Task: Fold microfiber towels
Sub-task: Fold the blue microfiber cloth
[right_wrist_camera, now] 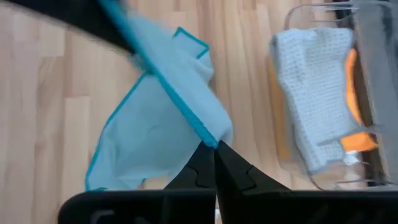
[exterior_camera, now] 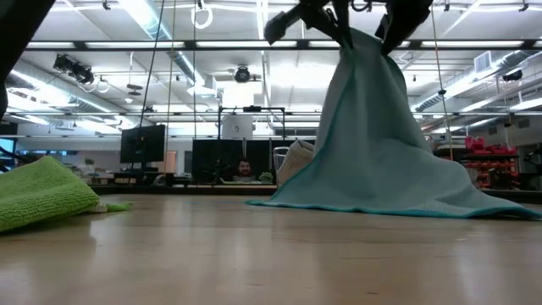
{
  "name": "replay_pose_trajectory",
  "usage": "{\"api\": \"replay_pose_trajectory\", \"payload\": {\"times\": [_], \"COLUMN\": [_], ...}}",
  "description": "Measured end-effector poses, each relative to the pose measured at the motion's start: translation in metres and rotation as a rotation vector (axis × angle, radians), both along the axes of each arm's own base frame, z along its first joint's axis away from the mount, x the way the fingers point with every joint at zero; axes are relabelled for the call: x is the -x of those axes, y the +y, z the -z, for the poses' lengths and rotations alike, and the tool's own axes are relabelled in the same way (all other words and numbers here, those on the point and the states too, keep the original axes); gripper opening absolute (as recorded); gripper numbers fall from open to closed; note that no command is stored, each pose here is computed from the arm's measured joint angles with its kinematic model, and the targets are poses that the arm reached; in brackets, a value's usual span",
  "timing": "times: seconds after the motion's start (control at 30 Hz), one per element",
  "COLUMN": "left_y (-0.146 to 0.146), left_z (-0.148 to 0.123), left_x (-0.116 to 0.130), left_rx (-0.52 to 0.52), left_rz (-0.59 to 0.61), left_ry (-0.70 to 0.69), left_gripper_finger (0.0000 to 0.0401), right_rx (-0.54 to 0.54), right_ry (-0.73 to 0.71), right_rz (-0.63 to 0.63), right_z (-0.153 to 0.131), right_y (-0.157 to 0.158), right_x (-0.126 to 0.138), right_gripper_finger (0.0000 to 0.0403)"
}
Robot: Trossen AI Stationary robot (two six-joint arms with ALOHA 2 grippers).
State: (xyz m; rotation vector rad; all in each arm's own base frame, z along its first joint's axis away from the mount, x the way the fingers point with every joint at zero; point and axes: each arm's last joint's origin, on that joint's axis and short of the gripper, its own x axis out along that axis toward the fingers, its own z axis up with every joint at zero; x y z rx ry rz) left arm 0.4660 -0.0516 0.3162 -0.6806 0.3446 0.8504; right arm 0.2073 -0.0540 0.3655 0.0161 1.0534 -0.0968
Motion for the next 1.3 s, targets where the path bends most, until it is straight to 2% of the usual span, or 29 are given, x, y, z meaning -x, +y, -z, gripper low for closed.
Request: {"api": "replay_pose_trajectory", "payload": {"times": [0.37, 0.63, 0.77, 1.0, 1.3], "left_y": [0.01, 0.01, 0.012, 0.012, 0.017], "left_z": [-0.019, -0.027, -0.03, -0.036, -0.04], "left_x": [0.011, 0.015, 0.017, 0.02, 0.021], "left_rx": [-0.015, 0.022, 0.028, 0.047, 0.066], "left_rz": [0.029, 0.081, 0.082, 0.101, 0.108], "left_ry": [0.017, 0.011, -0.003, -0.012, -0.026], "left_gripper_finger": [0.0004, 0.0003, 0.0003, 0.0003, 0.0003], "right_rx": [-0.047, -0.044, -0.095, -0.138, -0.144], "right_ry": [0.011, -0.004, -0.027, -0.06, -0.095], "right_rz": [-0.075, -0.095, -0.129, -0.162, -0.187], "right_z": [0.011, 0.028, 0.036, 0.043, 0.055], "right_y": [0.01, 0.009, 0.01, 0.011, 0.017], "right_x": [-0.004, -0.011, -0.014, -0.018, -0.026], "right_gripper_finger": [0.0001, 0.002, 0.0031, 0.0063, 0.0132]}}
